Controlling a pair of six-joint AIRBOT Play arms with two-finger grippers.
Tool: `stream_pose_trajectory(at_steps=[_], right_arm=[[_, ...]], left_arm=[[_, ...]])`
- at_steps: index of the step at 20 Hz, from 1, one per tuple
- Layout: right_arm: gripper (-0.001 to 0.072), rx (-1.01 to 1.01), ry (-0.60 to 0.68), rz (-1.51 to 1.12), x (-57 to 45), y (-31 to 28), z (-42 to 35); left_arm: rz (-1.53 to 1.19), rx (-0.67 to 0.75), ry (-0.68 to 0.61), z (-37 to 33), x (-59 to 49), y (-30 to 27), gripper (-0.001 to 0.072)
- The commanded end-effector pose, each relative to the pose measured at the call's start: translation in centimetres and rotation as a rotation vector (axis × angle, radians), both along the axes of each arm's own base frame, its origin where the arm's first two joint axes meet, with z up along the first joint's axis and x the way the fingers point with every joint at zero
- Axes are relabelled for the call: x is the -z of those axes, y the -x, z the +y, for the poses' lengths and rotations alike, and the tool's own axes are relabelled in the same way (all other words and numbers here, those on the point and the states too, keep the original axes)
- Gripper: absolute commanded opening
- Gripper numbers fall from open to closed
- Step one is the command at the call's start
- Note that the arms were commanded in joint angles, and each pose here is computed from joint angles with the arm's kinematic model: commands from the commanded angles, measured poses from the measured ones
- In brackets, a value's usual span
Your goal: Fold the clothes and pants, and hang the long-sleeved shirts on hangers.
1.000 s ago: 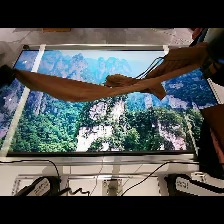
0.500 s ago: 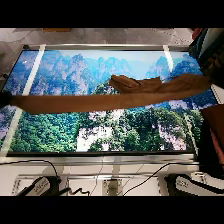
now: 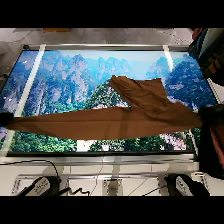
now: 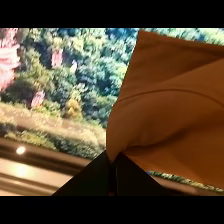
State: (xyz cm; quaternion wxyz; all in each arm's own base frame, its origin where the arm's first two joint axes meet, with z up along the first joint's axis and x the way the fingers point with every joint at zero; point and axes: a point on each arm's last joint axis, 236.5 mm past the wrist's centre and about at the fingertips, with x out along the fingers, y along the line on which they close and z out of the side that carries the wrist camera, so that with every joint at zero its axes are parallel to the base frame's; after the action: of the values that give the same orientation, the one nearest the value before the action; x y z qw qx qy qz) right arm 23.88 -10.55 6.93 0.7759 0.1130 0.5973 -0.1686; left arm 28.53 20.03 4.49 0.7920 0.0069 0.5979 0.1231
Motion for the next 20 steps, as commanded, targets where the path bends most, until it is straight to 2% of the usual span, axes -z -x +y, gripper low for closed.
stream_pose_trajectory(at_steps=[1, 4, 7, 16, 20], right_arm=[[0.0031, 0.052, -0.001, 0.123, 4.8, 6.8, 1.4], [0.0032, 0.113, -0.04, 0.187, 7.9, 10.0, 2.7], [0.0032, 0.114, -0.077, 0.293, 9.7, 12.5, 3.8], [0.0032, 0.115, -0.091, 0.319, 9.8, 13.2, 4.2], [0.0032, 0.115, -0.092, 0.316, 9.8, 13.1, 4.2]], left_arm=[[0.096, 0.041, -0.036, 0.6, 1.0, 2.0, 0.001], [0.156, 0.128, -0.055, 0.7, 2.1, 2.9, 0.0011], [0.228, 0.133, -0.061, 1.3, 3.7, 4.0, 0.0011], [0.471, 0.158, -0.032, 2.8, 8.6, 6.8, 0.001], [0.461, 0.126, -0.025, 3.0, 9.1, 6.6, 0.0011]])
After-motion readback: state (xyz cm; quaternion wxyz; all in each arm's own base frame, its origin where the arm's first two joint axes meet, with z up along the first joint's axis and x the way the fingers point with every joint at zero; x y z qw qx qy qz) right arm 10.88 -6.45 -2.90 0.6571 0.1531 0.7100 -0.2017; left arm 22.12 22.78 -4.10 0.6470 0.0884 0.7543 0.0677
